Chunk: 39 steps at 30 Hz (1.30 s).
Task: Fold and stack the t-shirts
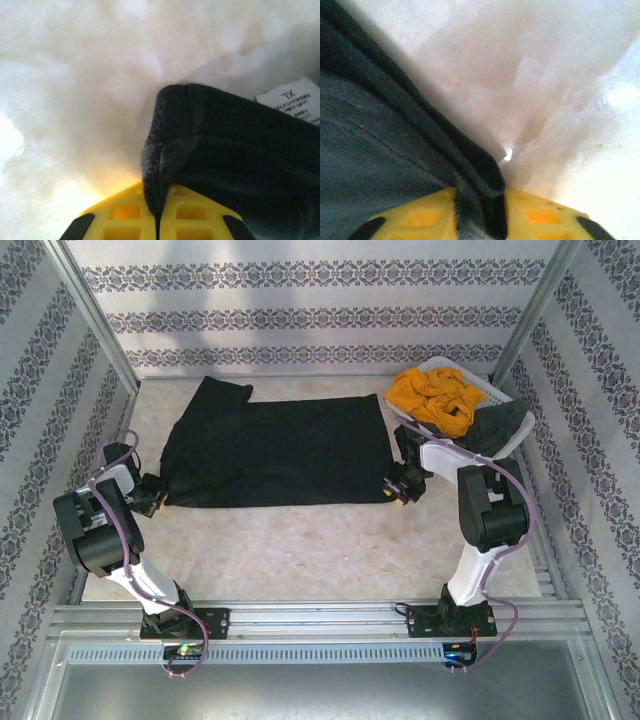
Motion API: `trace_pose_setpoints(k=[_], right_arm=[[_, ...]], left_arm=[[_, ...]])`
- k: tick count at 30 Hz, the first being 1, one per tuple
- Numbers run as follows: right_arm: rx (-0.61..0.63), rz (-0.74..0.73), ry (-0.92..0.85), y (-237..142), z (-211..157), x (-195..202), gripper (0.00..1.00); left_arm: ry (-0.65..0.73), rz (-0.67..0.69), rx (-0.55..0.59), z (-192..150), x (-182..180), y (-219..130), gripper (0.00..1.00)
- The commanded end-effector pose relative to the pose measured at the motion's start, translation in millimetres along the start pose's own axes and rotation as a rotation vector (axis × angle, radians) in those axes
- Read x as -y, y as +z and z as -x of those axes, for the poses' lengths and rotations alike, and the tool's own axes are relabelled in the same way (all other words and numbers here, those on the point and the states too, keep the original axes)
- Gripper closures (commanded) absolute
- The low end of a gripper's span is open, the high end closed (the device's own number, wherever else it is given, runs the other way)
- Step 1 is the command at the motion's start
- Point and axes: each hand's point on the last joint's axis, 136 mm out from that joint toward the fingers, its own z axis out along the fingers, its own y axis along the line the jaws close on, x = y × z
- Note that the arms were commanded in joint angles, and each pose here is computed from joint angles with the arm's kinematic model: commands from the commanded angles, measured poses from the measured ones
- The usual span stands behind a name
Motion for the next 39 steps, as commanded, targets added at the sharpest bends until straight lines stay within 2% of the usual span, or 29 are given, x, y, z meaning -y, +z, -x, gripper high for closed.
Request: trace_pose_setpoints(k=[1, 3, 12, 17, 20, 31, 32, 33, 34, 35, 37, 38, 39], right_arm=[[0.072, -0.012, -0.016, 5, 24, -9, 0.93], [0.093, -0.026, -0.022, -2, 26, -7, 1.0], [0.11, -0.082, -0.049, -31, 9, 19, 1.0], [0.087, -0.118, -0.055, -37, -8, 40, 1.0], [0.069, -0.136, -0.055, -40, -20, 55, 1.0], [-0.013, -0.178, -0.011, -36, -77, 118, 1.0], [-0.01, -0.166, -0.006, -35, -79, 119, 1.0], [-0.01, -0.159, -0.003, -34, -80, 120, 0.94], [-0.01, -0.16, -0.003, -34, -80, 121, 0.82], [-0.006, -0.157, -0.008, -37, -79, 119, 0.73], [0.025, -0.147, -0.029, -46, -73, 114, 0.61], [0.055, -0.13, -0.046, -54, -69, 109, 0.57], [0.086, -0.109, -0.06, -61, -65, 103, 0.54]], left_arm=[[0.016, -0.023, 0.059, 16, 11, -4, 1.0], [0.014, -0.018, 0.082, 19, 11, -11, 1.0], [-0.102, 0.053, 0.132, 7, -14, -38, 1.0], [-0.268, 0.128, 0.191, -15, -53, -51, 1.0], [-0.337, 0.139, 0.186, -32, -69, -51, 1.0], [-0.368, 0.239, 0.125, -96, -126, -59, 1.0], [-0.37, 0.225, 0.116, -98, -125, -58, 0.91], [-0.367, 0.206, 0.114, -97, -121, -58, 0.79], [-0.365, 0.196, 0.116, -96, -117, -60, 0.67], [-0.358, 0.189, 0.132, -93, -111, -66, 0.59], [-0.317, 0.18, 0.194, -83, -98, -83, 0.49], [-0.288, 0.179, 0.237, -78, -89, -94, 0.41], [-0.261, 0.175, 0.261, -77, -81, -102, 0.39]])
